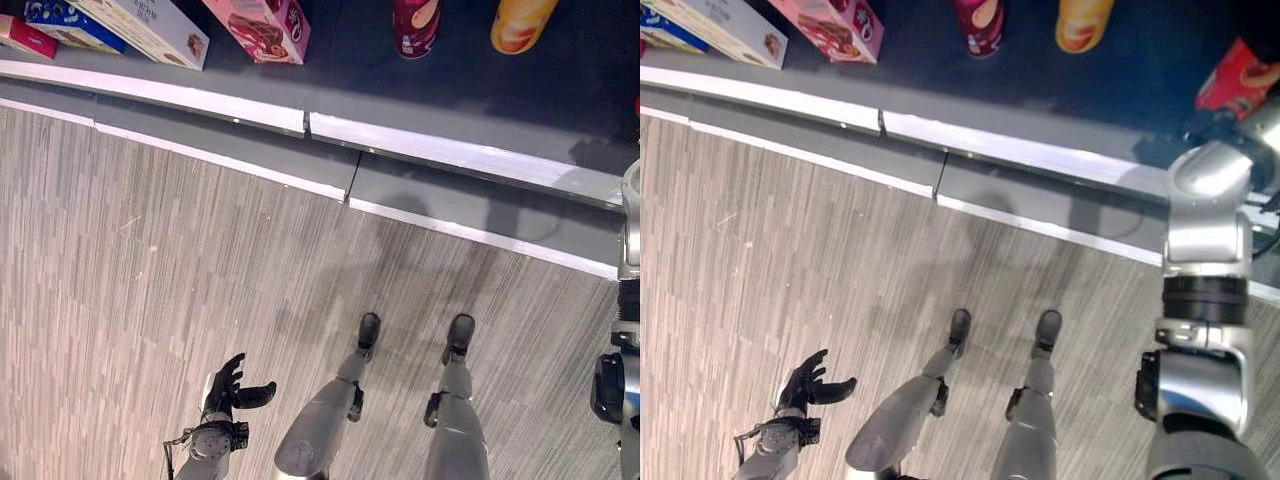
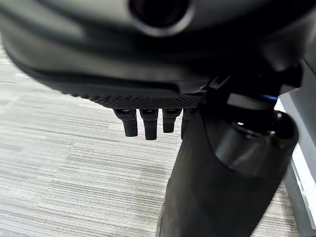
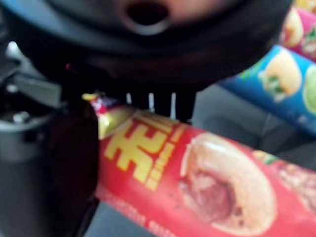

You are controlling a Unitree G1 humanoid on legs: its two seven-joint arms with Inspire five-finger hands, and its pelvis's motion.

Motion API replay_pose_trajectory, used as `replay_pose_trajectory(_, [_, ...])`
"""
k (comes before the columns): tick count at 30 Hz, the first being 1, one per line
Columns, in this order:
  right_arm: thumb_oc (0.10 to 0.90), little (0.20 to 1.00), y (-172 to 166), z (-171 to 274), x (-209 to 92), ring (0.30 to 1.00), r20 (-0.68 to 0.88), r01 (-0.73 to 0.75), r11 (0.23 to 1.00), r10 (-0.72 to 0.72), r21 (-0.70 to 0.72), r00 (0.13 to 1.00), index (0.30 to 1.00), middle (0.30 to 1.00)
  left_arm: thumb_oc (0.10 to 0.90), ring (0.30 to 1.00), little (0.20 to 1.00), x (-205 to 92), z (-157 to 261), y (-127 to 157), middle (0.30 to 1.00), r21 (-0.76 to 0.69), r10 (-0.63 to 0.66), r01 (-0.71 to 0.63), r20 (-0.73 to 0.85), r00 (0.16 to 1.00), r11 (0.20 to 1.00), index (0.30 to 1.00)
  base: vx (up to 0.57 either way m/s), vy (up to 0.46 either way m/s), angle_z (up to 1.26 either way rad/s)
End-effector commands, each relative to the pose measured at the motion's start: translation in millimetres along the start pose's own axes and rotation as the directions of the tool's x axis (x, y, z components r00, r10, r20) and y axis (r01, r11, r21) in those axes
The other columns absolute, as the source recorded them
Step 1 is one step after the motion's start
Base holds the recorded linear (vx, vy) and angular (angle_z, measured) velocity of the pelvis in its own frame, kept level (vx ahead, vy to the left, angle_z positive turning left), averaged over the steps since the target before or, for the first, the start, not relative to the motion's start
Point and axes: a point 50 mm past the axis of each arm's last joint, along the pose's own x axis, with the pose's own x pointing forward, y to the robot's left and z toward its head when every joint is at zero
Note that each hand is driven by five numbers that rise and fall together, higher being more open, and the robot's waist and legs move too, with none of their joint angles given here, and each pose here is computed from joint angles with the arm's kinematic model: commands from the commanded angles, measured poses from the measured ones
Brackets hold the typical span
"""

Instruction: Put the goods on the table back onto the shelves and tidy them up.

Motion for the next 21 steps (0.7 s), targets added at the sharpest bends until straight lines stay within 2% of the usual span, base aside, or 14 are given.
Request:
replay_pose_trajectory(1, [0.400, 0.300, -29.9, 67.3, 37.5, 0.300, 0.289, 0.157, 0.976, -0.196, 0.153, 0.937, 0.300, 0.300, 0.800, 0.900, 0.900, -7.3, -10.5, 35.7, 0.900, 0.046, 0.115, -0.115, 0.000, 0.993, 0.992, 0.900, 0.00, -0.012, 0.08])
replay_pose_trajectory(21, [0.400, 0.300, -37.6, 54.8, 50.5, 0.300, 0.246, 0.243, 0.966, -0.258, 0.088, 0.934, 0.300, 0.300, 0.800, 0.900, 0.900, -4.1, -2.1, 39.0, 0.900, 0.076, 0.115, -0.118, 0.042, 0.992, 0.990, 0.900, 0.00, -0.009, 0.02])
